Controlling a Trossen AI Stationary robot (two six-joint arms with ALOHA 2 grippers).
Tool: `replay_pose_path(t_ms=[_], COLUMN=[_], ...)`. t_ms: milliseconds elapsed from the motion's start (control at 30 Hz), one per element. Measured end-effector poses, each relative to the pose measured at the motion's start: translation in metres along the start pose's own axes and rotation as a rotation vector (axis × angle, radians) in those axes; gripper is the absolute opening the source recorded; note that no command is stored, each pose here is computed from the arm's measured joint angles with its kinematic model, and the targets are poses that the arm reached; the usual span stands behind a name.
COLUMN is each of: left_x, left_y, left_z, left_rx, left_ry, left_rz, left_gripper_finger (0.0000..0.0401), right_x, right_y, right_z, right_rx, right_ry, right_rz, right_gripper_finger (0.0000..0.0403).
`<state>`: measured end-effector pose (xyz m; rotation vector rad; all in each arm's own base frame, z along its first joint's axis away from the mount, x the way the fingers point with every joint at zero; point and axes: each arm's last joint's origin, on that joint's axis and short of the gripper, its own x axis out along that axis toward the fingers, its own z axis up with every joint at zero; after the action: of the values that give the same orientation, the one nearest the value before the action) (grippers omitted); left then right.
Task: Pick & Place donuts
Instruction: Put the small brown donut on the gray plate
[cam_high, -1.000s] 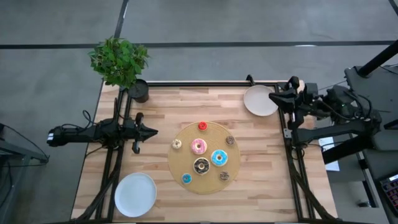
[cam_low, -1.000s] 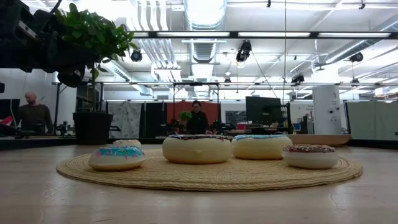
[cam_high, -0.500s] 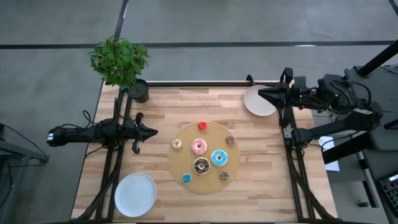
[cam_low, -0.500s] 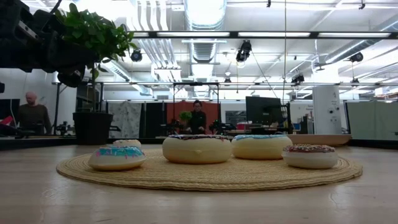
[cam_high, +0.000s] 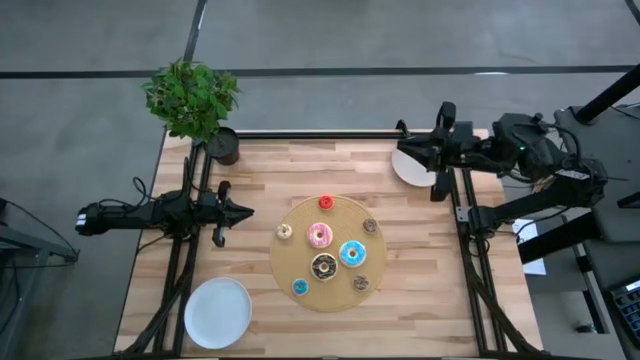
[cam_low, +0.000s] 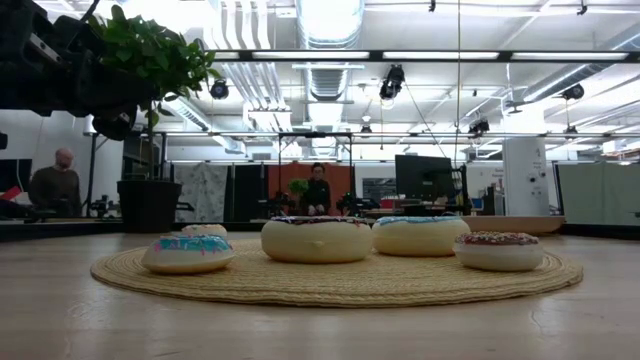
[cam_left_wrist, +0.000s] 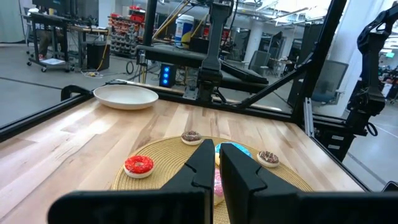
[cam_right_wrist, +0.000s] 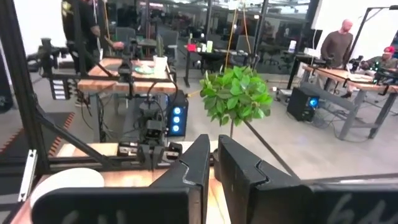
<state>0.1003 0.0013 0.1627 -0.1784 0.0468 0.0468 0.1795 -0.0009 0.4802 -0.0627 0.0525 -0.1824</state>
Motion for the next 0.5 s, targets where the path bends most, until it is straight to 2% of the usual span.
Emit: replay_pose_path(t_ms=[300, 500], left_x=[0.0, 0.0], left_y=[0.0, 0.0], left_z=[0.0, 0.0], left_rx=[0.0, 0.0], left_ry=[0.0, 0.0], left_rz=[0.0, 0.0], left_gripper_finger=[0.0, 0.0], right_x=[0.024, 0.038], right_y=[0.001, 0.004], right_z=[-0.01, -0.016], right_rx=[-0.043, -0.064], right_ry=[0.073, 0.11], right_rz=[-0.15, -0.153], right_gripper_finger=[0.0028, 0.0028])
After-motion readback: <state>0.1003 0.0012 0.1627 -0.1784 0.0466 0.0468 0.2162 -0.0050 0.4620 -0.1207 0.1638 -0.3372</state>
